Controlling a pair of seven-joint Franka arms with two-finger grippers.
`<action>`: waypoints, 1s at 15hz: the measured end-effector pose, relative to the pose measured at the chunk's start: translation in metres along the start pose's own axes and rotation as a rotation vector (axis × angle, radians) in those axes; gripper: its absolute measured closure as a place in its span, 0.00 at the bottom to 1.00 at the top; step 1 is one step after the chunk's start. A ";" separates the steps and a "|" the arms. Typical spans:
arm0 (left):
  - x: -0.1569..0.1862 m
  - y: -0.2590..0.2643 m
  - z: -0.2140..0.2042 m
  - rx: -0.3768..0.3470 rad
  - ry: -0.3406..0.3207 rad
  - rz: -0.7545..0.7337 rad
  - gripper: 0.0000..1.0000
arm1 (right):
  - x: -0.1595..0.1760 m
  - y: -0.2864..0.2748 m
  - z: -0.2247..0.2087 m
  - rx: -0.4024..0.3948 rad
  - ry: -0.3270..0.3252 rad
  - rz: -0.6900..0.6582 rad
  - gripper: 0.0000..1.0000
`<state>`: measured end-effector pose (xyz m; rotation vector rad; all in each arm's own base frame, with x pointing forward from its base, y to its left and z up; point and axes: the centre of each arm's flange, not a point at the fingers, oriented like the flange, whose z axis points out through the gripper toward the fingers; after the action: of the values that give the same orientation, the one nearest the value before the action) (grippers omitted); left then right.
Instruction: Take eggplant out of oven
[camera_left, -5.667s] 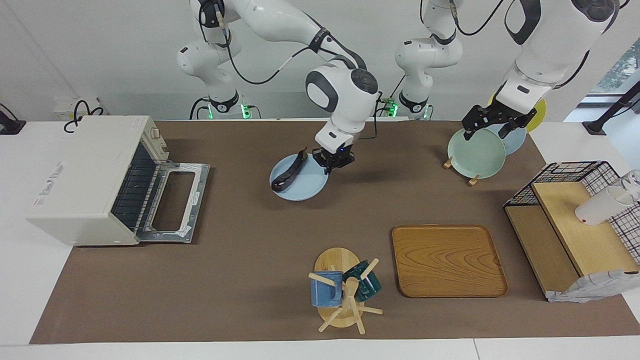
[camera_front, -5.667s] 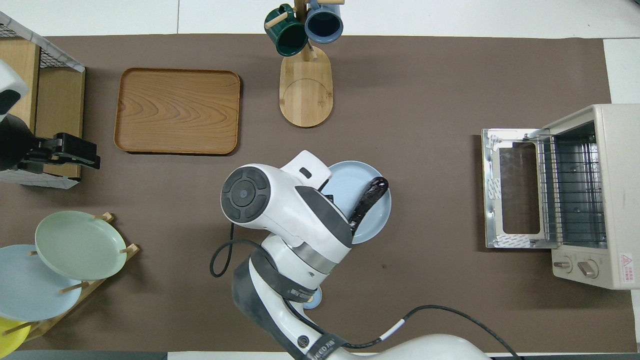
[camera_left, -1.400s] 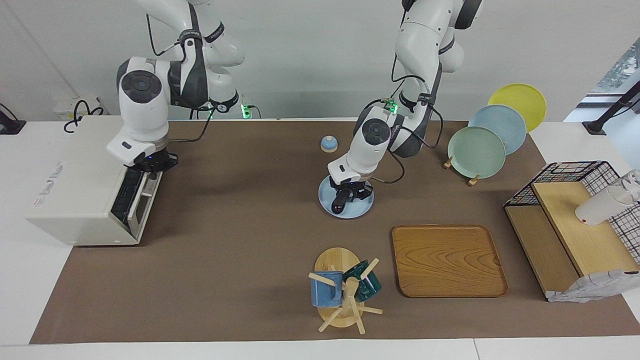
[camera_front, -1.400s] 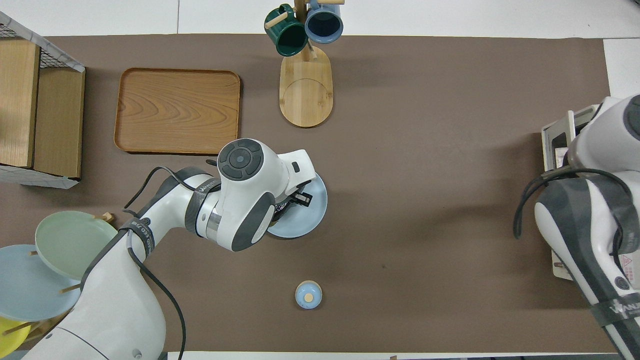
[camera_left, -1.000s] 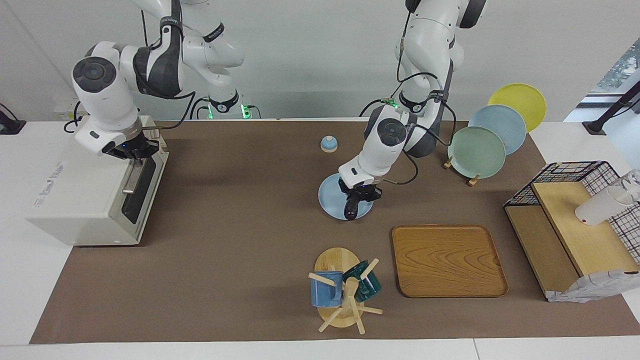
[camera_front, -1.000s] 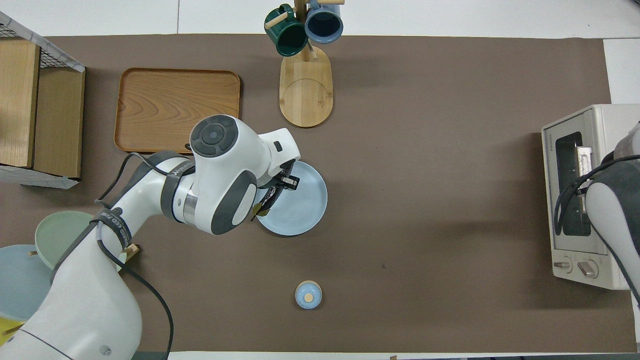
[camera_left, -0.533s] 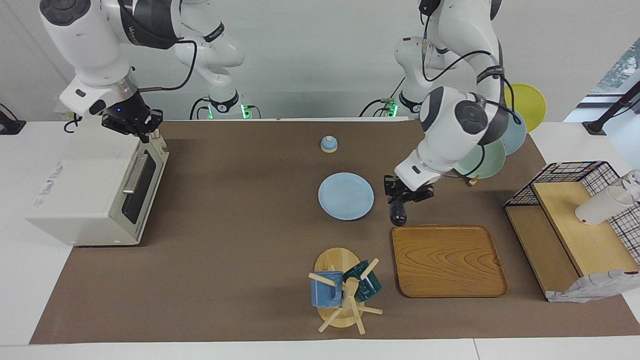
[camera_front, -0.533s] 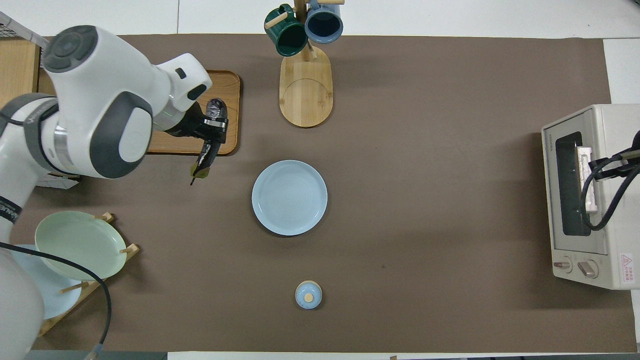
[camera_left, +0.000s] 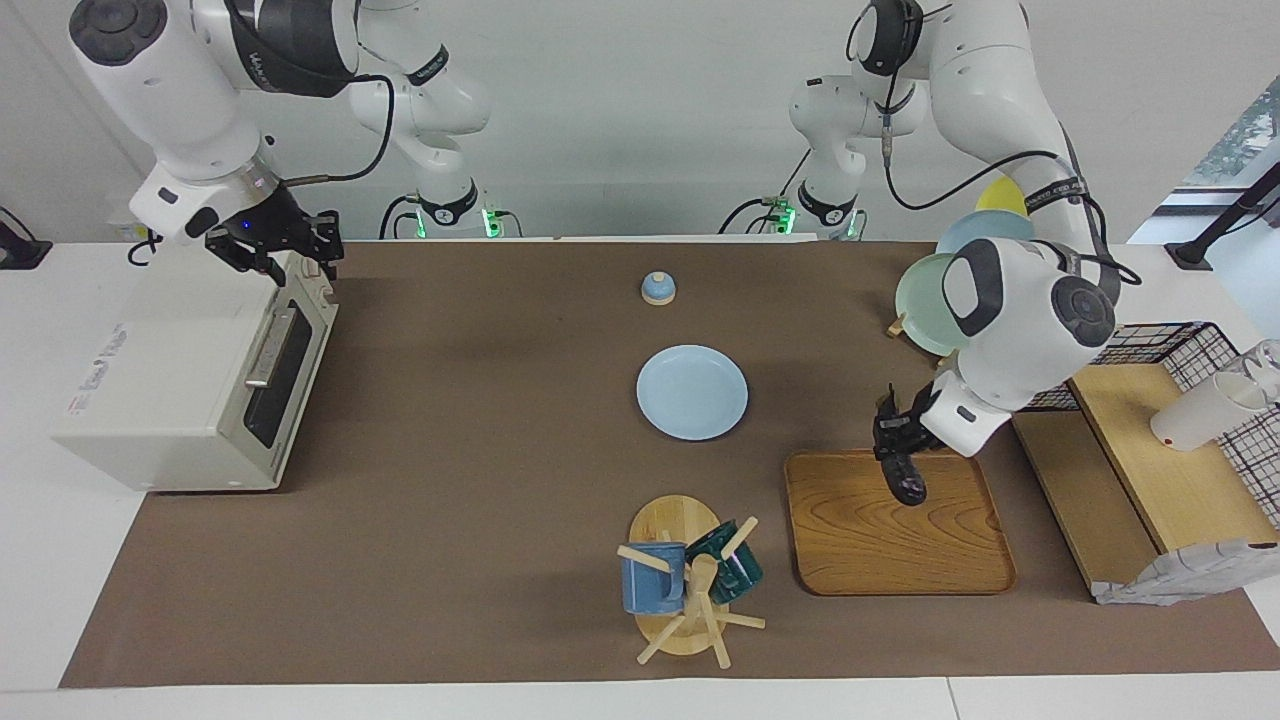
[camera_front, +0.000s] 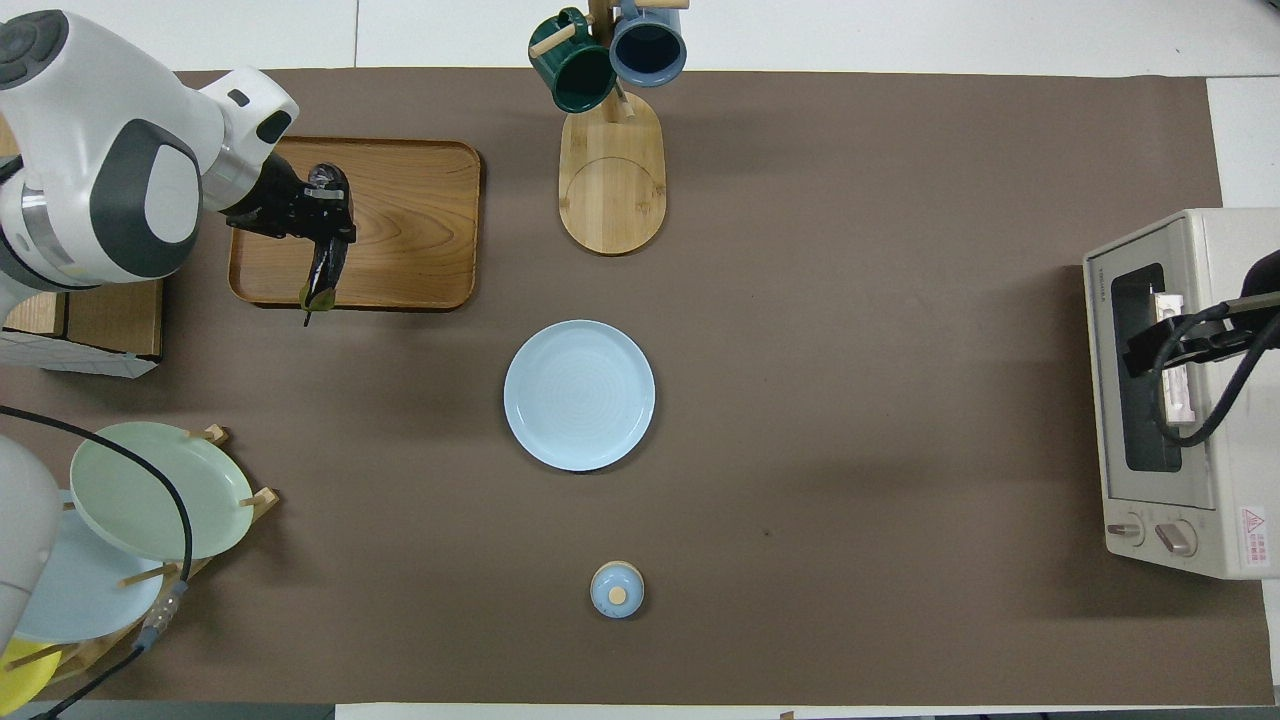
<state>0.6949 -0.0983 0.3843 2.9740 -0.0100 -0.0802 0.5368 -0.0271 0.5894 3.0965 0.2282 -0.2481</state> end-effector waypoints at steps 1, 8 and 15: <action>0.012 -0.006 0.009 0.004 0.012 -0.012 0.70 | 0.000 -0.001 -0.003 -0.001 0.006 0.014 0.12; 0.040 -0.013 0.054 0.012 0.088 -0.046 0.70 | 0.011 -0.024 -0.023 -0.012 0.038 0.042 0.00; 0.042 -0.019 0.047 0.019 0.111 -0.054 0.32 | 0.016 -0.016 -0.024 -0.010 0.032 0.083 0.00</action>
<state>0.7343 -0.0876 0.3326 2.9930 0.0836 0.0793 0.5537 -0.0077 0.6102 3.0929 0.1010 -0.1947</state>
